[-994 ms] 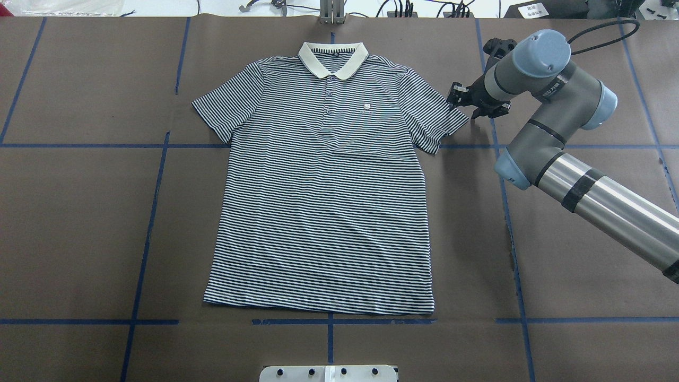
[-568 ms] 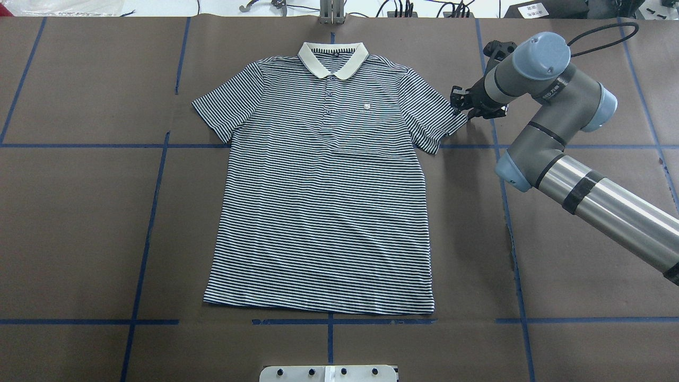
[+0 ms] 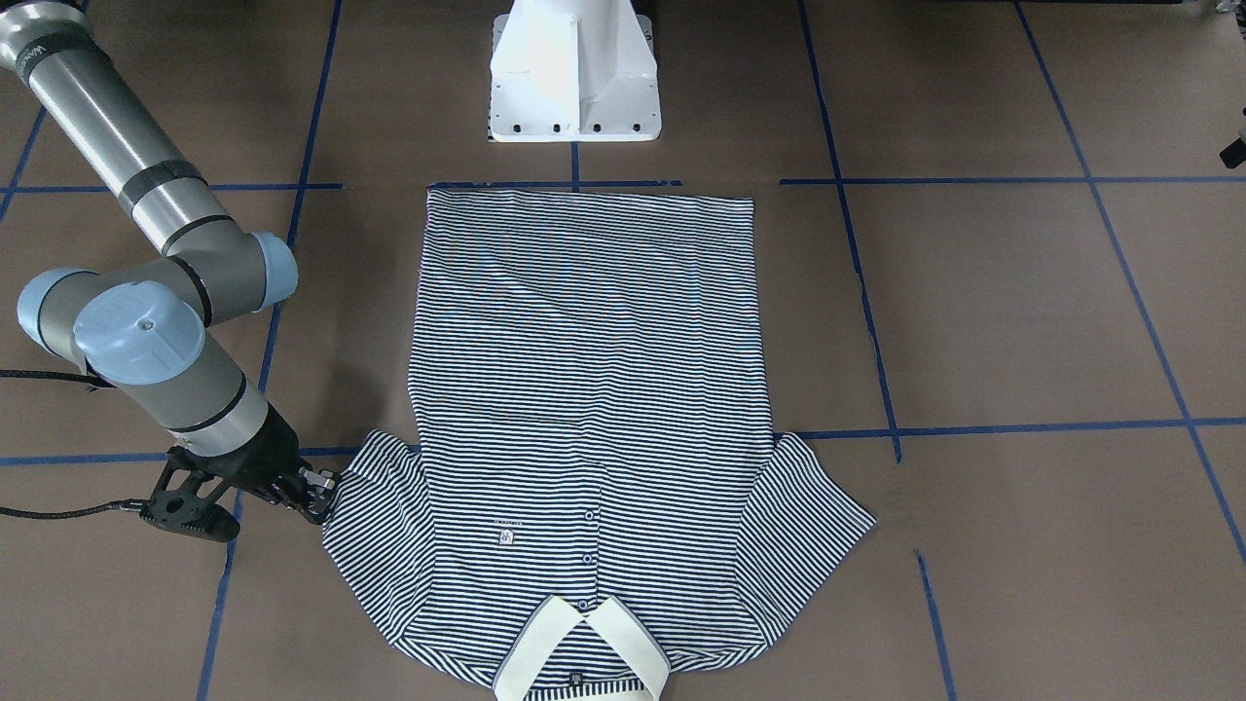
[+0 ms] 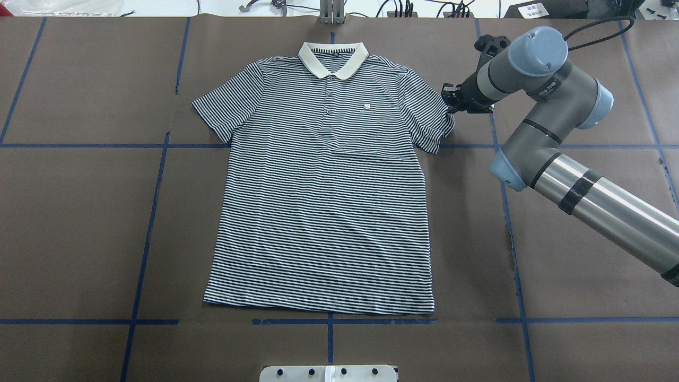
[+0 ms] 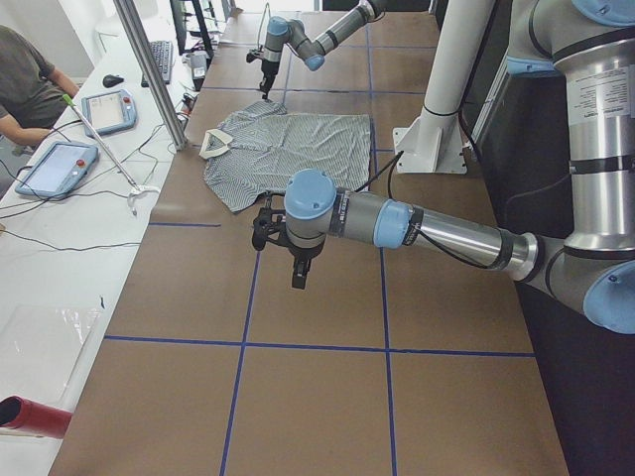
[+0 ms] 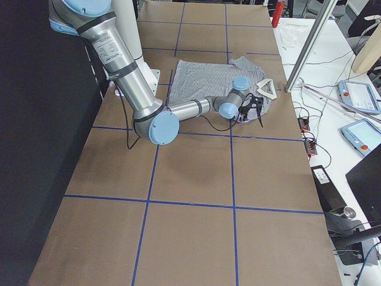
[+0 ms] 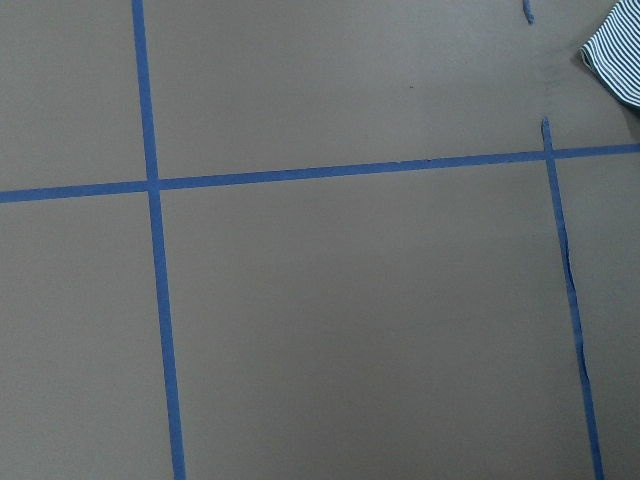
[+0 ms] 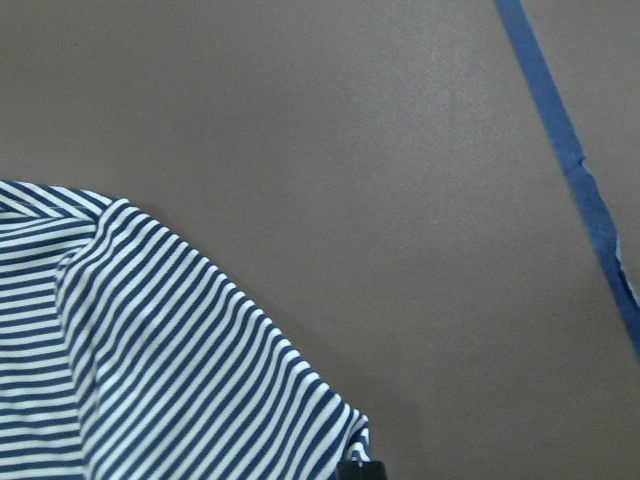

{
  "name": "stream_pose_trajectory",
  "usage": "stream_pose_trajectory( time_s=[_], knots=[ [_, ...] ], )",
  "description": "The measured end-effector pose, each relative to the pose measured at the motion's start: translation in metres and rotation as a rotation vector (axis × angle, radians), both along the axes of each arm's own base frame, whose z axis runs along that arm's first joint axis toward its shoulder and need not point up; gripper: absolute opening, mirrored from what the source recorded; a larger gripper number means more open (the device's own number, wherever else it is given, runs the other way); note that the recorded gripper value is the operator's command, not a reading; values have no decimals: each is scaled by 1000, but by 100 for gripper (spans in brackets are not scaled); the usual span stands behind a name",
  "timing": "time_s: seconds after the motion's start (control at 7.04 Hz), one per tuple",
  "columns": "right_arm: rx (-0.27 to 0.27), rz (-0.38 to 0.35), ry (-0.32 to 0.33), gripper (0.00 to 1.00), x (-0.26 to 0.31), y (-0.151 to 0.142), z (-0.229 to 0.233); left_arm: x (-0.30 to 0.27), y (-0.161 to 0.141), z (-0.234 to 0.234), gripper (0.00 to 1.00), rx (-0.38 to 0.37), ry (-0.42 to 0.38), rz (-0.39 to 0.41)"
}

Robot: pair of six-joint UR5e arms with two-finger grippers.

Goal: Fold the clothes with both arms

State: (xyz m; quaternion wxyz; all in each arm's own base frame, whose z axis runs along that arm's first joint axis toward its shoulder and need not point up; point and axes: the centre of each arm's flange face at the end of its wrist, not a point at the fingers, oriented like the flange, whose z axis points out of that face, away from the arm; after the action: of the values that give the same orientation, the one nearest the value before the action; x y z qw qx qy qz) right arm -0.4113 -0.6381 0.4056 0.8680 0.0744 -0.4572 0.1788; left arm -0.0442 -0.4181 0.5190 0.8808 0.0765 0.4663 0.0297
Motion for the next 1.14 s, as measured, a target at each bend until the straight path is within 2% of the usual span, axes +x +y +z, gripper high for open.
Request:
stream_pose_trajectory(
  time_s=[0.14,0.43,0.71,1.14],
  knots=[
    [0,4,-22,0,-8,1,-21,0,0,-1,100,0,1,-1],
    [-53,27,-55,0,-47,2,-82,0,1,-5,100,2,1,-3],
    [-89,95,-16,0,-97,-5,-127,1,1,-7,100,4,20,0],
    [-89,168,43,0,-121,-22,-132,4,2,-10,100,3,73,12]
  ],
)
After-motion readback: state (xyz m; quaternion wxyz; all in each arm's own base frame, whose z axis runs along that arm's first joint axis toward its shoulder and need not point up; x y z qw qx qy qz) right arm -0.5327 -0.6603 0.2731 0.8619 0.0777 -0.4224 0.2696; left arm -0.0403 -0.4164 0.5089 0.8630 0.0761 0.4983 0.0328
